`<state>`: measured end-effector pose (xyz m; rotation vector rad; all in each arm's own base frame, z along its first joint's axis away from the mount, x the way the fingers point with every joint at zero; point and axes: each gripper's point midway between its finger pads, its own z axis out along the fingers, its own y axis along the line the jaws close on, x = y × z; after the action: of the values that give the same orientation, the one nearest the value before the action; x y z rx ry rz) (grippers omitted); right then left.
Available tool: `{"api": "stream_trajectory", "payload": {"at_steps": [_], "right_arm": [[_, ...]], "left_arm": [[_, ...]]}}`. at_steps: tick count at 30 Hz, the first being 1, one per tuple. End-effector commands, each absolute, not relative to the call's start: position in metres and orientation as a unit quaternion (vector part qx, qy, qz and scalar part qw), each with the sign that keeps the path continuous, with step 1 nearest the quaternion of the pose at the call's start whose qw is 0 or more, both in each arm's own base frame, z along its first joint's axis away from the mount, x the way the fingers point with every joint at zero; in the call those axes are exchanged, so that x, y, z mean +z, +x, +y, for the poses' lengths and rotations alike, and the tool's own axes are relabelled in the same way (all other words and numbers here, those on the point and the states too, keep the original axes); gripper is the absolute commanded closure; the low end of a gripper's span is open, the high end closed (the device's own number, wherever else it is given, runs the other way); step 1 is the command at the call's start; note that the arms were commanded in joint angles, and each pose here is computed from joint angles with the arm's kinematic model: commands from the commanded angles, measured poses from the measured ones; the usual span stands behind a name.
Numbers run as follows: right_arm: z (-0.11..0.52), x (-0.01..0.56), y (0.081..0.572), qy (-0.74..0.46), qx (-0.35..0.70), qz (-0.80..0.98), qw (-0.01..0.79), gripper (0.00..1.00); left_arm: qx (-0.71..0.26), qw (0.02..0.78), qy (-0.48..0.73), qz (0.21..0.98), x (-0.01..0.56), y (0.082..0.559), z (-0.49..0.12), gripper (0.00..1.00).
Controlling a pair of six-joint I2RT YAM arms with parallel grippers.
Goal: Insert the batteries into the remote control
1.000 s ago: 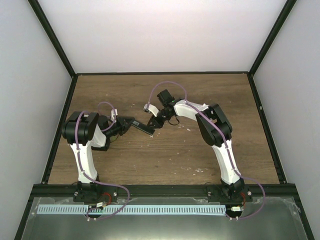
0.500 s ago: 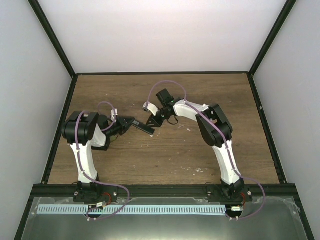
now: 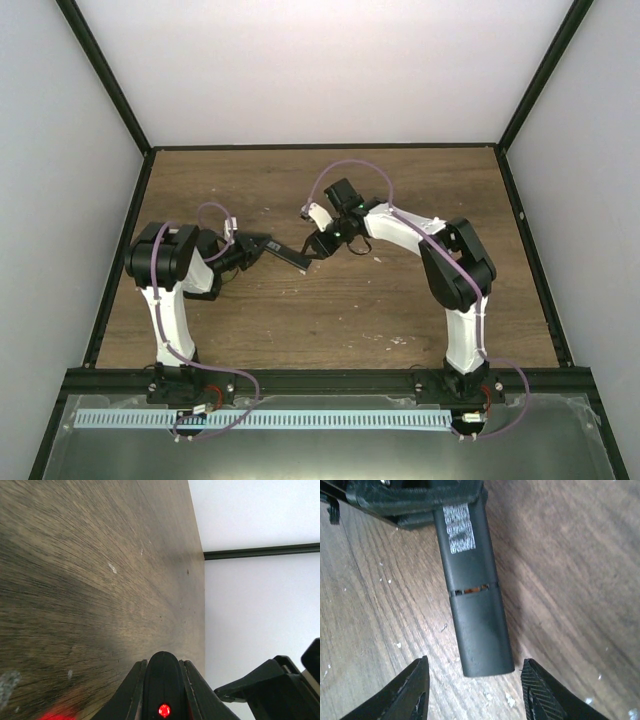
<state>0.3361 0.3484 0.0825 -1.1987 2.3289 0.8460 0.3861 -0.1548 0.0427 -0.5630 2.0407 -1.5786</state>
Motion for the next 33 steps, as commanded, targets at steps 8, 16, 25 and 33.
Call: {"api": "stream_trajectory", "payload": {"at_steps": [8,16,25,33], "right_arm": [[0.326,0.057,0.315,-0.323,0.296,0.895,0.083,0.40],[0.325,0.049,0.328,-0.340,0.267,0.897,0.094,0.48],[0.334,0.042,0.327,-0.317,0.290,0.901,0.066,0.57],[0.339,0.036,0.328,-0.317,0.298,0.899,0.054,0.63]], "left_arm": [[-0.561,0.231,-0.207,0.768,0.022,0.378,-0.158,1.00],[-0.561,0.232,-0.209,0.767,0.022,0.377,-0.157,1.00],[-0.560,0.234,-0.210,0.767,0.021,0.377,-0.157,0.99],[-0.560,0.235,-0.213,0.766,0.021,0.378,-0.156,0.99]]}}
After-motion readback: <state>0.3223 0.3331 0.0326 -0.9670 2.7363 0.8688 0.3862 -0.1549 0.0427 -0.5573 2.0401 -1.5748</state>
